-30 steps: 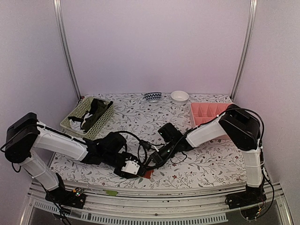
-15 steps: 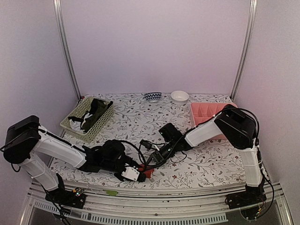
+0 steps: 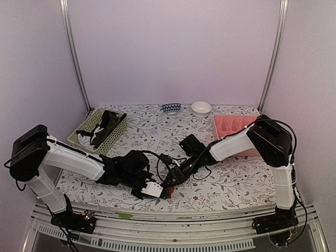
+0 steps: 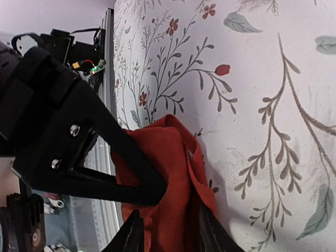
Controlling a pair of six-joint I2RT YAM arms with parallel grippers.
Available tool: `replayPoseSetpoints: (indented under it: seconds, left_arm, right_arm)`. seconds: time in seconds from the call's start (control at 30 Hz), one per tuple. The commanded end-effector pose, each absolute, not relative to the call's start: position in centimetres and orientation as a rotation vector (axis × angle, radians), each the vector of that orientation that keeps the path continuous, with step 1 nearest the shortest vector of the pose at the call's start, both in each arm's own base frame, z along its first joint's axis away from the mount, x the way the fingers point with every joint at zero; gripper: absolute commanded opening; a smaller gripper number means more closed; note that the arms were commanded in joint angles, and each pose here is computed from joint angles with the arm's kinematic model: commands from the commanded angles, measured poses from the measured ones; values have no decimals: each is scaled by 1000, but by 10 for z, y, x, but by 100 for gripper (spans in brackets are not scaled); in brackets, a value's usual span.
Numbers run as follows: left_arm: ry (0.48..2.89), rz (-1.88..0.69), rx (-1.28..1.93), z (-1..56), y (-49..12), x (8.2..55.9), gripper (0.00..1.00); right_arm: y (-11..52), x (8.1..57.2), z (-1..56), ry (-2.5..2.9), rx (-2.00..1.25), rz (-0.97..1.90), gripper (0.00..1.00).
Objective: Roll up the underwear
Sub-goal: Roll the underwear at the center of the board.
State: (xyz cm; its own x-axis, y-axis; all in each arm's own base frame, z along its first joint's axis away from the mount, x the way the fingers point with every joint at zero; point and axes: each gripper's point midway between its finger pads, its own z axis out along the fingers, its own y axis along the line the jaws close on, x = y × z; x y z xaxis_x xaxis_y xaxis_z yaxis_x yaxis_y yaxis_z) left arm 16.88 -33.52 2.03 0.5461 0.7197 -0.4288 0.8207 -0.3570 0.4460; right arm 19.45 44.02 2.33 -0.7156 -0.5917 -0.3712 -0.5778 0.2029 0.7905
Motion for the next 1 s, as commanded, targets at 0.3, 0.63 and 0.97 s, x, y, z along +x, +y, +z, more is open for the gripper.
replayPoseSetpoints:
  seconds: [0.3, 0.63, 0.97]
  left_arm:
    - [1701, -708, 2347, -2, -282, 122, 0]
    - [2039, -1233, 2315, 4, -287, 128, 0]
    - [2204, -1620, 2215, 1, -288, 138, 0]
  right_arm:
    - [371, 244, 56, -3007, 1100, -1184, 51]
    - [343, 213, 98, -3184, 1264, -1070, 52]
    - [404, 170, 88, -3056, 1669, -858, 53]
